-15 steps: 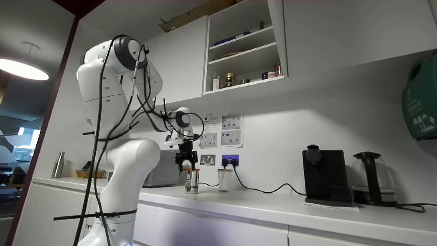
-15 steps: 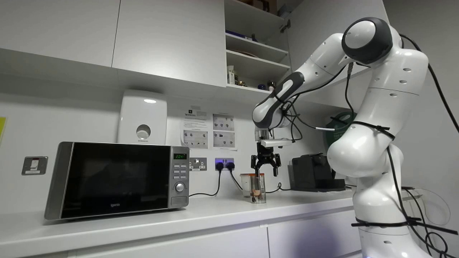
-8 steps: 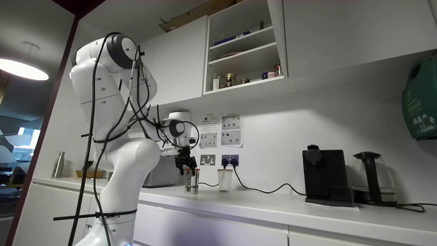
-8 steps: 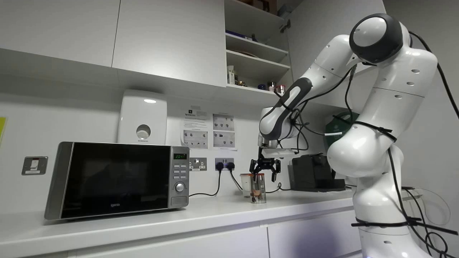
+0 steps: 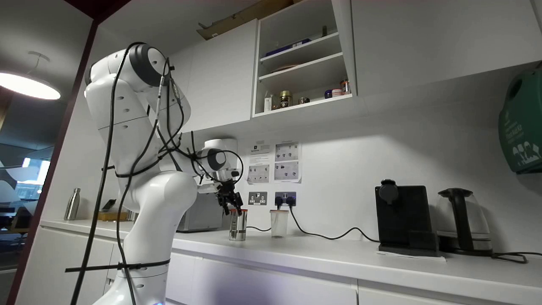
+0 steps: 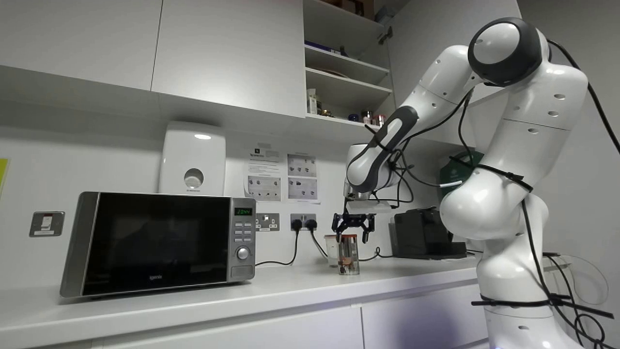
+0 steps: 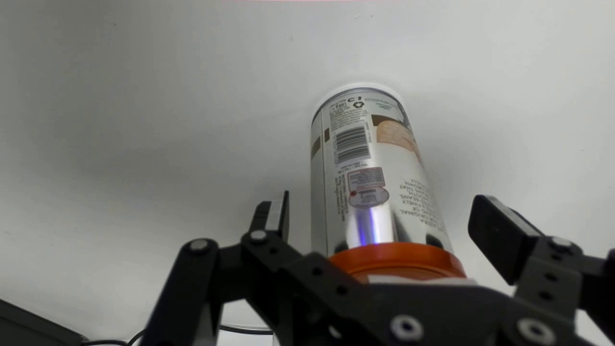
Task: Pick the bottle and put it on the bottom compartment of the top shelf
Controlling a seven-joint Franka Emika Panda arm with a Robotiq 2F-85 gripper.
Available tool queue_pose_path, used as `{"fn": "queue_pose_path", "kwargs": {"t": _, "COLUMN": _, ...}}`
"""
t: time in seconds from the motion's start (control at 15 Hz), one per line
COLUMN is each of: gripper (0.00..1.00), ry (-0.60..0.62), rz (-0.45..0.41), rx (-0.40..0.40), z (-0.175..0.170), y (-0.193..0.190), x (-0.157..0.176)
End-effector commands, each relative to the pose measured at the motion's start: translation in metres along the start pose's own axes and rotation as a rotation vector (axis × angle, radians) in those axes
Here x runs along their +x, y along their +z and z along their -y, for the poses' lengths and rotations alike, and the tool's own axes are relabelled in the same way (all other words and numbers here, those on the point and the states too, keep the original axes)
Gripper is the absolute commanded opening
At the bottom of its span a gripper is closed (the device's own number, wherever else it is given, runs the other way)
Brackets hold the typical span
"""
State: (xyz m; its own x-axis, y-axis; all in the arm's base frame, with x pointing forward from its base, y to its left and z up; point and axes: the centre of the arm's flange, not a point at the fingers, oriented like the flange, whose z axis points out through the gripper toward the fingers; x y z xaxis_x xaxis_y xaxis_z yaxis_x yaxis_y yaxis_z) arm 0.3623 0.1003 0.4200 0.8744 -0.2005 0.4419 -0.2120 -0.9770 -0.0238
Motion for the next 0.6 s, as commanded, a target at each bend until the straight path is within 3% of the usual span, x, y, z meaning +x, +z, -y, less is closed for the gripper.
{"fn": "queue_pose_path", "kwargs": {"t": 0.0, "gripper": 1.0, "ry": 0.0, "rz": 0.0, "rx": 0.0, "z": 0.0, "y": 0.0, "x": 0.0}}
{"fn": "queue_pose_path", "kwargs": {"t": 0.33, "gripper": 1.0, "ry": -0.008, "rz": 0.026, "rx": -0.015, "z": -0.0007, "y": 0.0018, "x": 0.0008}}
{"fn": "queue_pose_path", "kwargs": {"t": 0.53, "gripper": 1.0, "ry": 0.001, "rz": -0.023, "rx": -0.019, "z": -0.0039, "y": 0.0041, "x": 0.0022}}
